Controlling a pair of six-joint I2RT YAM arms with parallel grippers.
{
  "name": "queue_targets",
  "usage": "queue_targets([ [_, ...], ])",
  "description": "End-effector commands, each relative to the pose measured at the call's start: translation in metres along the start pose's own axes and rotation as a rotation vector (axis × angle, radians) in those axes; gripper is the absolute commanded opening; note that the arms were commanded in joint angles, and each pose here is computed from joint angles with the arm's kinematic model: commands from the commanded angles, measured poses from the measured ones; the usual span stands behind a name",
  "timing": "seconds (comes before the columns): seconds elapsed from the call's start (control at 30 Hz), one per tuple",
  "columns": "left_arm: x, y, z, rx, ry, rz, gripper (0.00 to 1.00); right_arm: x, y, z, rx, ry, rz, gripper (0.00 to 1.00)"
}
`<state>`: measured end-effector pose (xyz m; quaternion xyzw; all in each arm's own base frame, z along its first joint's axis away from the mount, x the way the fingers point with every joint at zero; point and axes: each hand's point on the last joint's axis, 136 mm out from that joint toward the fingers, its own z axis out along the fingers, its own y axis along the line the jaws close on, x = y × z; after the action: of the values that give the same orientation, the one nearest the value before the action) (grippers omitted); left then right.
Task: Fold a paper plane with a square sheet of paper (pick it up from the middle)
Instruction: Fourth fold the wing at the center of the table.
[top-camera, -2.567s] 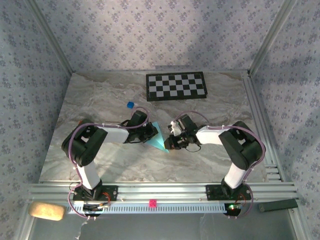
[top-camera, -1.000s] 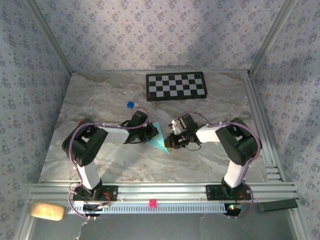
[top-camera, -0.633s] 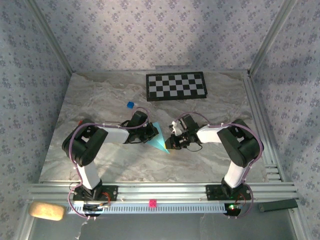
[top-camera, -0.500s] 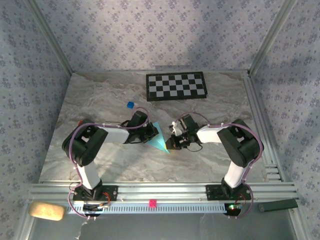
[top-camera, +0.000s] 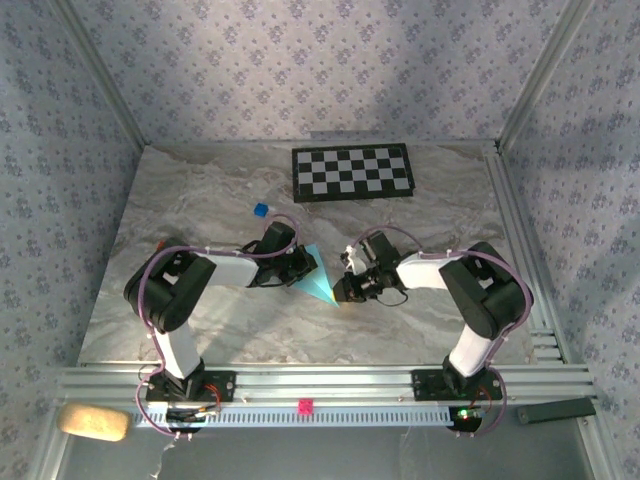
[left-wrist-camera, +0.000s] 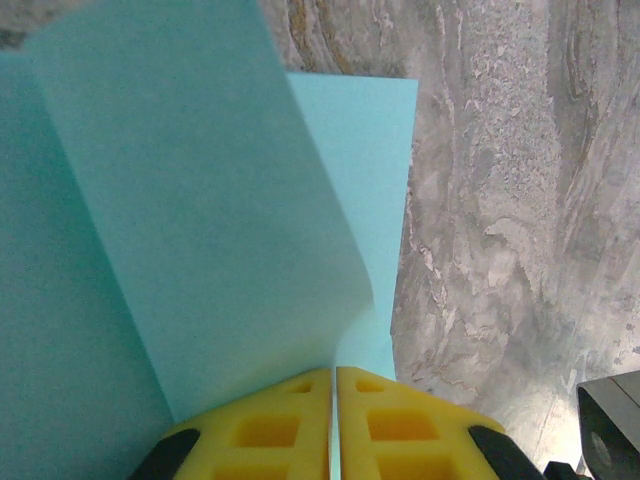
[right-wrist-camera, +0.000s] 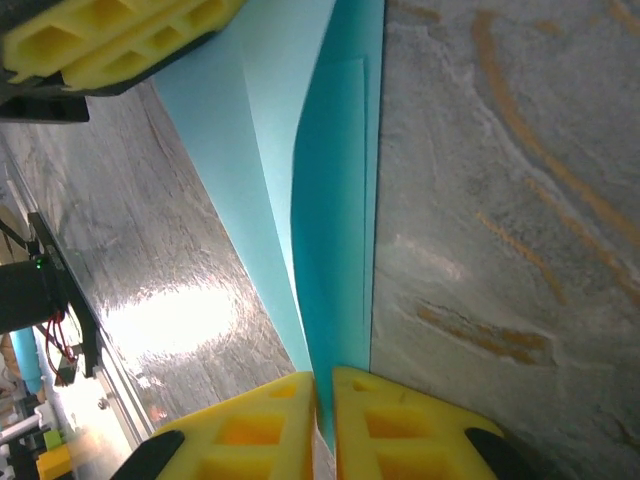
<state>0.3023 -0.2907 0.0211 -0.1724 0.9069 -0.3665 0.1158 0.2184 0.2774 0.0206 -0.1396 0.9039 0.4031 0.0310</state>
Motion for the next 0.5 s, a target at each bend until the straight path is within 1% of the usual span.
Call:
queue_targets([
  [0.0, 0.0055, 0.0378, 0.0061, -0.111, 0.009, -0.029, 0.1, 0.029, -0.0224, 0.0003, 0.084, 0.084, 0.054, 0.14],
  [0.1, 0.0052, 0.0374, 0.0061, -0.109, 0.009, -0.029, 0.1, 0.0323, -0.0274, 0.0027, 0.098, 0.097, 0.064, 0.11],
  [0.2, 0.0048, 0.0381, 0.0056, -0.111, 0.008, -0.031, 0.1, 0.0345, -0.0268, 0.0044, 0.087, 0.102, 0.066, 0.06],
  [0.27, 0.0048, 0.0376, 0.0056, -0.11, 0.008, -0.032, 0.1, 0.0368, -0.0275, 0.0048, 0.087, 0.111, 0.071, 0.04],
  [0.37, 0.0049, 0.038, 0.0056, -0.112, 0.008, -0.032, 0.1, 0.0375, -0.029, 0.0033, 0.096, 0.108, 0.075, 0.05],
  [0.47, 0.0045, 0.0382, 0.0059, -0.112, 0.007, -0.032, 0.1, 0.0379, -0.0273, 0.0008, 0.096, 0.105, 0.077, 0.1],
])
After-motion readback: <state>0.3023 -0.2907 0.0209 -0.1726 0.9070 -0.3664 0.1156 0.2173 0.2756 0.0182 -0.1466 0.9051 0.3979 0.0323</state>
